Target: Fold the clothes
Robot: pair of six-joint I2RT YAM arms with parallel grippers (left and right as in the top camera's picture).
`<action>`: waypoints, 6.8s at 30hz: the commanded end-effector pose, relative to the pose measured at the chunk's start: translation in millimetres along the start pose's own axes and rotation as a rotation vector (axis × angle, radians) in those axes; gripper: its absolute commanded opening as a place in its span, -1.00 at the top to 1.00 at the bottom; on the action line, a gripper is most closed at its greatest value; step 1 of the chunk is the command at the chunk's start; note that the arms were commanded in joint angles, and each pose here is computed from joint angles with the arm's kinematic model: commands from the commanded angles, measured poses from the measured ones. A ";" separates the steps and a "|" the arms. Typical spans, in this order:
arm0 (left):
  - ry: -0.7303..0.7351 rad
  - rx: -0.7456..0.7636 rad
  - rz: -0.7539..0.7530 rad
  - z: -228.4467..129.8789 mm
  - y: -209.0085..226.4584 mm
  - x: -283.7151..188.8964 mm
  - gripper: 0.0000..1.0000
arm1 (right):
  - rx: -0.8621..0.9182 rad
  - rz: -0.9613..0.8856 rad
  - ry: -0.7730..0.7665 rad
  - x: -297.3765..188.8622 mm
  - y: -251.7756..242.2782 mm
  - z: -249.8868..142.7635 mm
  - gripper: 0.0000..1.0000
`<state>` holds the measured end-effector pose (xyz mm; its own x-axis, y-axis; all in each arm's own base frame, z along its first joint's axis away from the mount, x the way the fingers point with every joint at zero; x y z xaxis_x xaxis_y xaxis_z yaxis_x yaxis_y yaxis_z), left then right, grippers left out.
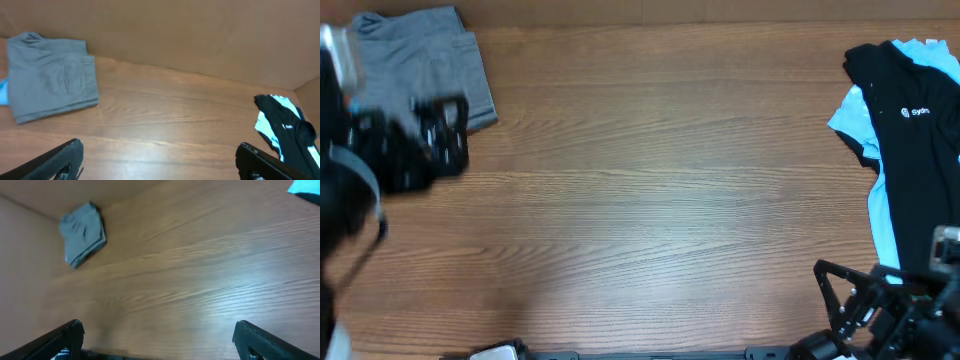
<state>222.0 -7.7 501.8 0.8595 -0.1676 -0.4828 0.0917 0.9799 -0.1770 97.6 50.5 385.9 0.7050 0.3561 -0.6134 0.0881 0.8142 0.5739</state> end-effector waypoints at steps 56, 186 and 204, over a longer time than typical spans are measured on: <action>0.100 -0.323 0.173 -283.4 40.4 44.5 -1.00 | 0.051 -0.112 -0.364 80.6 -42.1 39.8 -1.00; -0.508 -0.024 -0.042 -234.1 32.1 120.8 -1.00 | -0.280 -0.021 -0.768 210.9 -154.9 5.4 -1.00; -0.533 -0.177 0.078 -273.8 69.4 169.9 -1.00 | -0.280 -0.021 -0.768 210.9 -154.9 5.4 -1.00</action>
<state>236.7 1.4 176.7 0.9998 0.0179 -0.0067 -0.0191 0.9413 -0.3370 236.3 -1.8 172.3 0.9996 0.0128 -0.0252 -0.0031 0.9363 0.3512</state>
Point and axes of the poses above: each gripper's point midway between its finger pads, its own x axis out along the fingers, its own y axis along the line the jaws close on, z = x × y, the point moved 1 cm from there along -x, back along the fingers, and after that the axes turned 9 degrees about x, right-handed, at the moved point
